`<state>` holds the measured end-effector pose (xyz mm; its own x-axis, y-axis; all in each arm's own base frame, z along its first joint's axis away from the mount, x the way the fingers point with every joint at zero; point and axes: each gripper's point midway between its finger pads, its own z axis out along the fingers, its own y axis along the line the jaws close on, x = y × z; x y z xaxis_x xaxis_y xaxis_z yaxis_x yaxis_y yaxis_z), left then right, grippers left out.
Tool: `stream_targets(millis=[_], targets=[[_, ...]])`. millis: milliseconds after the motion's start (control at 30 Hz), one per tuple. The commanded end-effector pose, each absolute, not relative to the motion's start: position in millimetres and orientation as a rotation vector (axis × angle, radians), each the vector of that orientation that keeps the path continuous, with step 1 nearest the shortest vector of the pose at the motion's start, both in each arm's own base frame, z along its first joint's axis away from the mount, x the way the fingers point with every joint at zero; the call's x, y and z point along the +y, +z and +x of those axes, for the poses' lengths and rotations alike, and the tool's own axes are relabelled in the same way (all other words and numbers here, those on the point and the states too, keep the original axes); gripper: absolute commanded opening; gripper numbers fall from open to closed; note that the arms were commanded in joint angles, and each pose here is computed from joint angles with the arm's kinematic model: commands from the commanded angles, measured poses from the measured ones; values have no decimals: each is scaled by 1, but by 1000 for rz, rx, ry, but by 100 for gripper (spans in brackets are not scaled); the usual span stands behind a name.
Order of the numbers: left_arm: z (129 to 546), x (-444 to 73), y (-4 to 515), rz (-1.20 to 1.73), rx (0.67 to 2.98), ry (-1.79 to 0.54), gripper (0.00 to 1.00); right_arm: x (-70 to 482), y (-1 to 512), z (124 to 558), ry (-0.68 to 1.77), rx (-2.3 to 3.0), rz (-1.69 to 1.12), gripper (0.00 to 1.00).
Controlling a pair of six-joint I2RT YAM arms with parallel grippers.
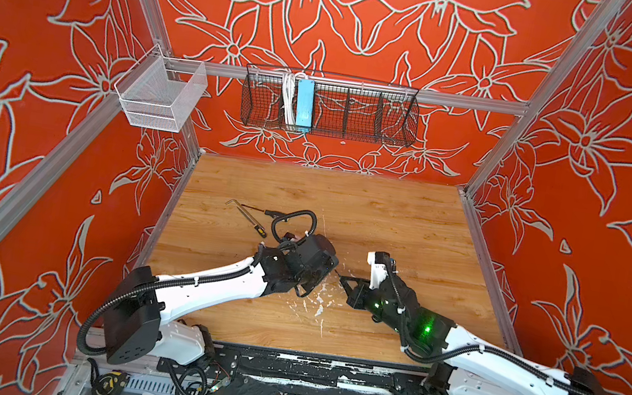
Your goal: Unlock with the key
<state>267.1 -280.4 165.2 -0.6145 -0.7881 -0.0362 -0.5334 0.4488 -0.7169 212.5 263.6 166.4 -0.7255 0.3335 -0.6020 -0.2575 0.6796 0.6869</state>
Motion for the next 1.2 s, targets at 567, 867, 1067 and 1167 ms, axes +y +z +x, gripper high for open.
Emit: stream_targets(millis=[567,867,1067,1167], targets=[[272,-284,178,-1159,2286,-1041,6,270,177,221,1026,2060,109,0],[274,-290,181,-1147,2292,-1068,6,280,181,221,1057,2056,86,0],[272,-296,184,-1137,2303,-1109,5,278,181,225,1071,2044,145,0],[270,-298,187,-1105,2320,-1121,4,278,185,225,1072,2047,151,0]])
